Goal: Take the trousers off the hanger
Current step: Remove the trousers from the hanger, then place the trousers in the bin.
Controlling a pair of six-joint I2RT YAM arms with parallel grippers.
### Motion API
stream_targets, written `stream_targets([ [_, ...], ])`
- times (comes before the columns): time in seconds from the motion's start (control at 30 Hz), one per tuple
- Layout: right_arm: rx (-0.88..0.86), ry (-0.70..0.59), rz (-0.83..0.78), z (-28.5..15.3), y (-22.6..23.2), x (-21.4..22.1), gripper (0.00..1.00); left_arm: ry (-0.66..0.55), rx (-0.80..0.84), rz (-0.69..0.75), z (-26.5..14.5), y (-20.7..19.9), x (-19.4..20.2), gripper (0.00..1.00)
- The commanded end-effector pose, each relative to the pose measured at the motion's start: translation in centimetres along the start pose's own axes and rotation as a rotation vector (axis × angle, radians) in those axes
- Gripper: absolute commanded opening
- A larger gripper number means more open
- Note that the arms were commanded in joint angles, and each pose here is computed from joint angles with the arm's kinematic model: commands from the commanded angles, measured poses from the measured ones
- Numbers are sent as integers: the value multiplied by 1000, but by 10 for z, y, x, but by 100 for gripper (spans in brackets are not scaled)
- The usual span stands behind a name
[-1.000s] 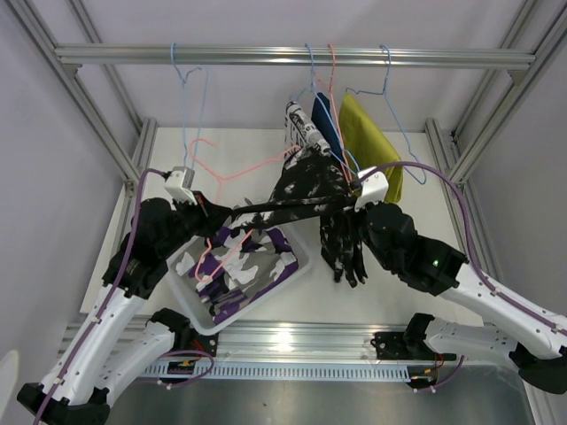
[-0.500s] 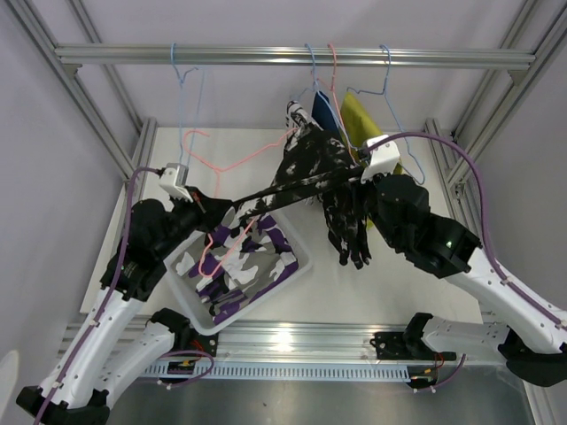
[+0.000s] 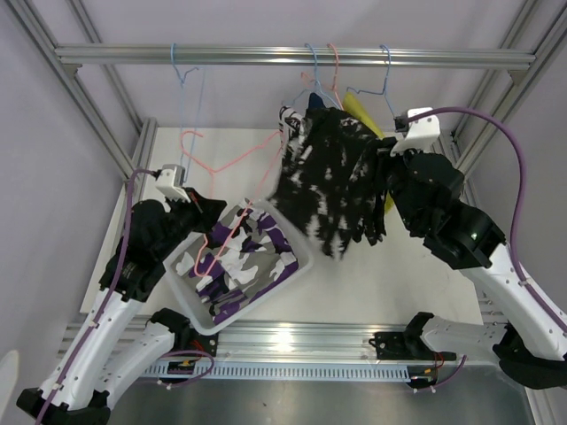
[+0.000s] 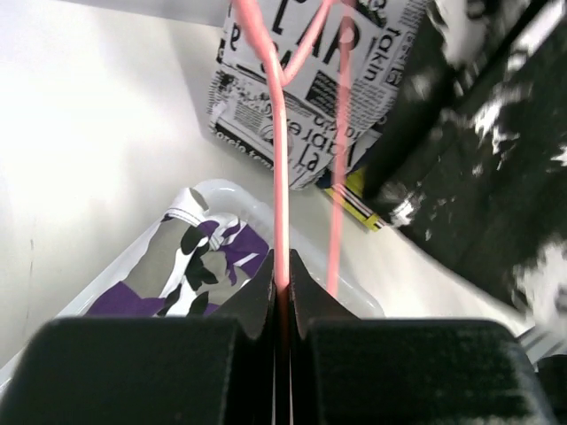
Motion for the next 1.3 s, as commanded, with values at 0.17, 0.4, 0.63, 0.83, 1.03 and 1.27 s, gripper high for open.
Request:
stream_targets([
  [0.17,94,-187,153,-18,-42,-47,0,-33,-17,26,-1,2,-7,0],
  [0.4,-108,-231,167,-24,-16,-47,0,-38,-26,27,-1,4,-9,0],
  [0.63,-298,-240,195,-30,13,-31,0,-124,-46,49,-17,3,-23,0],
  [0.83,-398,-207,215,-23,43,-12,0,-304,-62,83,-49,2,-48,0],
  [1.03,-436,-177,165,-21,81,-3,0,-427,-88,114,-73,5,-62,0],
  [1.27,-472,-137,121,-11,125,9,0,-474,-114,121,-82,9,-67,0],
])
Point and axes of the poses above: each gripper's point midway between its finger pads, its own z axis out along the fingers, its own y axis along the line the jaws close on, x = y × z, the point moved 4 cm from there along -z, back along the fingers, and after that the axes turned 11 degrees about -z, right-handed, at the moved point
